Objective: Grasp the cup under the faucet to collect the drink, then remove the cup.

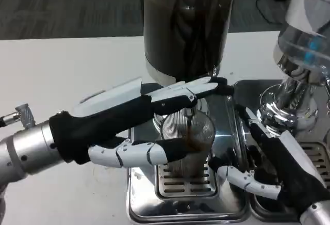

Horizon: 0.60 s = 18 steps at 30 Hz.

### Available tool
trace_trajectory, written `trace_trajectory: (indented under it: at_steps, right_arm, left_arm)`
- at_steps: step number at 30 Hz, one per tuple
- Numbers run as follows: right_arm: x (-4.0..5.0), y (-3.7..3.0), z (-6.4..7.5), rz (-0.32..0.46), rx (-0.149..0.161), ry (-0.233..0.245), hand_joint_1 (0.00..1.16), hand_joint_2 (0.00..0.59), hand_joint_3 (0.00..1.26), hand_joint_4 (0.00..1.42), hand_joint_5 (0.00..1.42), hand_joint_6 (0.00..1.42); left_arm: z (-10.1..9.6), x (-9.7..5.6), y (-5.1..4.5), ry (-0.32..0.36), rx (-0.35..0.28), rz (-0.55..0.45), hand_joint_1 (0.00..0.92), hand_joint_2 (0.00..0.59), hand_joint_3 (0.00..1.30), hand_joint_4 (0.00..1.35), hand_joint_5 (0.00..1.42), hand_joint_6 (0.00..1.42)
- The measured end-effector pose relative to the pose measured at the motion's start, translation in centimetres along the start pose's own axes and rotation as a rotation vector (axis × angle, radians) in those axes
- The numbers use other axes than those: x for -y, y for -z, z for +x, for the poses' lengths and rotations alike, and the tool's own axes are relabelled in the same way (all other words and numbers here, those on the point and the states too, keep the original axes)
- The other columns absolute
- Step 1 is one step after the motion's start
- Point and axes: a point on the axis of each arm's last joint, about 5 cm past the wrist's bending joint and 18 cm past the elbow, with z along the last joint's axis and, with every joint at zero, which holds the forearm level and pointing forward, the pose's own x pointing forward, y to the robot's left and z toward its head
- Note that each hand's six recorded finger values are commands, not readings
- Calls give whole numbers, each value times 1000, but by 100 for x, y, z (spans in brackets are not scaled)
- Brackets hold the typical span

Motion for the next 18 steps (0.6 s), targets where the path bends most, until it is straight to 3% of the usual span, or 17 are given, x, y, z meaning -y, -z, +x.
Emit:
trace_trajectory:
  at_steps: [5, 11, 15, 18]
  right_arm:
    - [-24, -11, 29, -5, 0, 0, 709, 141, 0, 0, 0, 0]
    - [-59, -48, 102, -6, 24, -15, 741, 136, 0, 0, 0, 0]
    - [-94, -18, 132, -5, 6, -16, 742, 135, 0, 0, 0, 2]
    - [-105, -28, 178, -4, 13, -22, 740, 134, 0, 0, 0, 3]
  left_arm:
    - [-13, 9, -12, -5, -5, -2, 0, 257, 88, 0, 31, 0]
    - [-30, 1, -22, -8, -14, 2, 0, 259, 95, 0, 32, 0]
    - [-34, 5, -30, -14, -15, 2, 0, 259, 101, 0, 33, 0]
    - [-39, 5, -34, -14, -17, 2, 0, 259, 103, 0, 33, 0]
